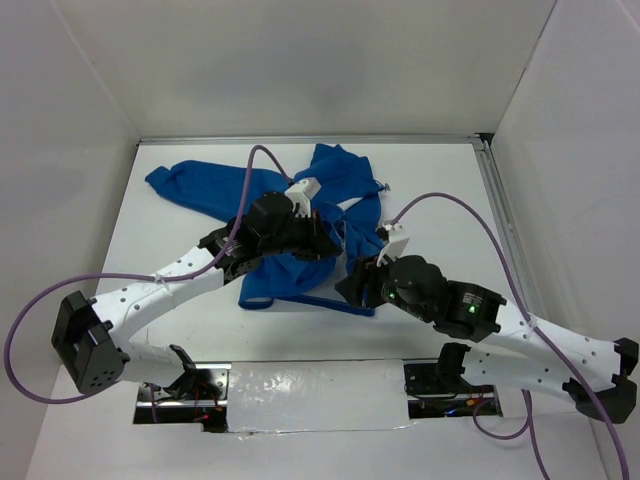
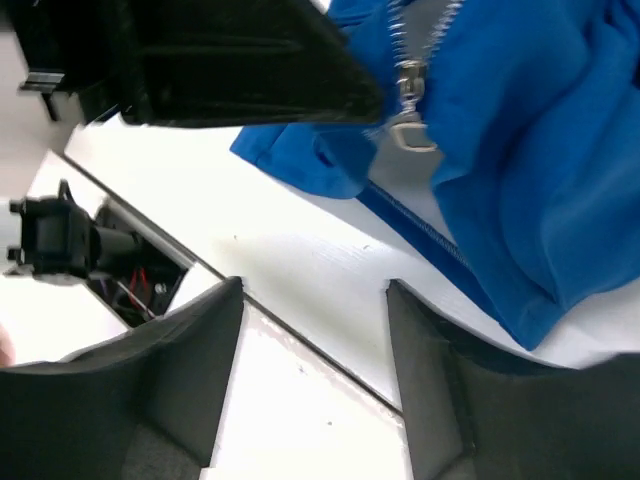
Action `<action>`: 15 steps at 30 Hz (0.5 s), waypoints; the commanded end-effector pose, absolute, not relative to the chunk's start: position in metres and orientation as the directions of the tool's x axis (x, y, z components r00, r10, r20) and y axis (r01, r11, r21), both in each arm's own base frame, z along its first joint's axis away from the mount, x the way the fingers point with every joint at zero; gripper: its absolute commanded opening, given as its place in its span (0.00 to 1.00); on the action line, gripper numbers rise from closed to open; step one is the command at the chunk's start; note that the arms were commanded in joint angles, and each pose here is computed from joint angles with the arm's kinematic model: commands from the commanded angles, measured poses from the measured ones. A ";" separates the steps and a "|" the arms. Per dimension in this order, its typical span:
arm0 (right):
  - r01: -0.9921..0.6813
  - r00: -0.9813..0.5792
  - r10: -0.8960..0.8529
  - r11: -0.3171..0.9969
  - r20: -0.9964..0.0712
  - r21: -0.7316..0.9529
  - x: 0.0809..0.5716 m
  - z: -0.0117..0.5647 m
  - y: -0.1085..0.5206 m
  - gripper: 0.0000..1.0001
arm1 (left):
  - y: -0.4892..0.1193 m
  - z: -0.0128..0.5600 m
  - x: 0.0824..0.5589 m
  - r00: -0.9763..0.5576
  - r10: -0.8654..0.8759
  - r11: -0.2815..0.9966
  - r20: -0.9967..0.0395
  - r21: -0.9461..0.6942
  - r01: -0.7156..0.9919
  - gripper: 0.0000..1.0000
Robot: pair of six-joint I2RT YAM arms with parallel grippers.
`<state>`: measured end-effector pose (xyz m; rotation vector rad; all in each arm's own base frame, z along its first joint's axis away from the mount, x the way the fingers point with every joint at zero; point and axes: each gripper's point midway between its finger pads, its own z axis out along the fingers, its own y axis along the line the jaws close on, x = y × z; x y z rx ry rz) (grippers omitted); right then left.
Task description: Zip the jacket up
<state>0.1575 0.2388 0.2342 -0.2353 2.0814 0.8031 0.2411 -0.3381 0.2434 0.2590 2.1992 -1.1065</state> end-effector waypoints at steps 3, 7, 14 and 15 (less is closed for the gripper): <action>-0.419 -0.526 0.198 0.786 -0.827 0.455 0.176 0.258 0.251 0.57 | -0.344 0.274 0.239 -0.745 -0.152 0.560 -0.649 -0.678 0.476 0.00; -0.385 -0.481 0.241 0.805 -0.843 0.451 0.196 0.261 0.255 0.58 | -0.339 0.281 0.234 -0.733 -0.155 0.550 -0.663 -0.674 0.493 0.00; -0.419 -0.451 0.330 0.742 -0.829 0.523 0.216 0.269 0.258 0.59 | -0.336 0.276 0.229 -0.739 -0.135 0.548 -0.660 -0.671 0.499 0.00; -0.431 -0.465 0.320 0.732 -0.825 0.527 0.215 0.263 0.259 0.60 | -0.336 0.277 0.228 -0.740 -0.132 0.547 -0.660 -0.671 0.500 0.00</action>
